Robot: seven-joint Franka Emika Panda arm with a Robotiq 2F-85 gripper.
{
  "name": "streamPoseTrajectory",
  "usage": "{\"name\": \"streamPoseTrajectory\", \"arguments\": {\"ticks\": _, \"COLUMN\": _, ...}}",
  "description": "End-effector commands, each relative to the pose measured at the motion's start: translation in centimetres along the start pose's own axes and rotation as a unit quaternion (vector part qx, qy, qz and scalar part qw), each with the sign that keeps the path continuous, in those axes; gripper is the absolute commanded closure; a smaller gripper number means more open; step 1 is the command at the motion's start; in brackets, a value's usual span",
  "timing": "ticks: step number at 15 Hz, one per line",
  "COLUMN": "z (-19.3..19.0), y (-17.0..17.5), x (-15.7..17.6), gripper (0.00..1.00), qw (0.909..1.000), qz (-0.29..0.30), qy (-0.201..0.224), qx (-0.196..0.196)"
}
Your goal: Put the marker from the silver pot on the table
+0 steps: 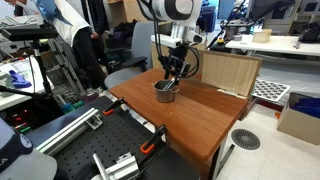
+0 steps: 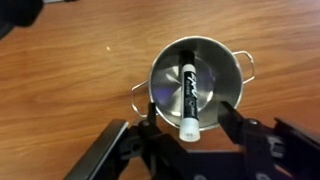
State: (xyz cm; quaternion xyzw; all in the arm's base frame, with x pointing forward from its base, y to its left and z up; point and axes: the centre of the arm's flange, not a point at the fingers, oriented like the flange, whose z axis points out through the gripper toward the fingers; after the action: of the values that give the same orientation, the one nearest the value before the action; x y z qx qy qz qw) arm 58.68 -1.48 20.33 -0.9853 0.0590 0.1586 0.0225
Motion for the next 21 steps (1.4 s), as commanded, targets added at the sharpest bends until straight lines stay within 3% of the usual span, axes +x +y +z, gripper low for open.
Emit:
{"name": "streamPoseTrajectory", "arguments": {"ticks": 1, "z": 0.1, "y": -0.28, "x": 1.43, "gripper": 0.08, "qw": 0.9997, "qz": 0.011, "qy": -0.015, "qx": -0.018}}
{"name": "streamPoseTrajectory", "arguments": {"ticks": 3, "z": 0.24, "y": -0.23, "x": 1.67, "gripper": 0.0, "qw": 0.9995, "qz": 0.009, "qy": -0.019, "qx": -0.023}}
{"name": "streamPoseTrajectory", "arguments": {"ticks": 4, "z": 0.3, "y": -0.19, "x": 1.78, "gripper": 0.07, "qw": 0.9994, "qz": 0.008, "qy": -0.021, "qx": -0.025}}
{"name": "streamPoseTrajectory", "arguments": {"ticks": 5, "z": 0.33, "y": -0.15, "x": 1.8, "gripper": 0.32, "qw": 0.9993, "qz": 0.006, "qy": -0.024, "qx": -0.029}}
{"name": "streamPoseTrajectory", "arguments": {"ticks": 7, "z": 0.37, "y": -0.07, "x": 1.81, "gripper": 0.34, "qw": 0.9991, "qz": 0.002, "qy": -0.028, "qx": -0.033}}
{"name": "streamPoseTrajectory", "arguments": {"ticks": 15, "z": 0.06, "y": 0.26, "x": 1.98, "gripper": 0.95, "qw": 0.9982, "qz": 0.0, "qy": -0.039, "qx": -0.046}}
{"name": "streamPoseTrajectory", "arguments": {"ticks": 21, "z": -0.57, "y": 0.07, "x": 2.08, "gripper": 0.94, "qw": 0.9984, "qz": 0.001, "qy": -0.038, "qx": -0.042}}
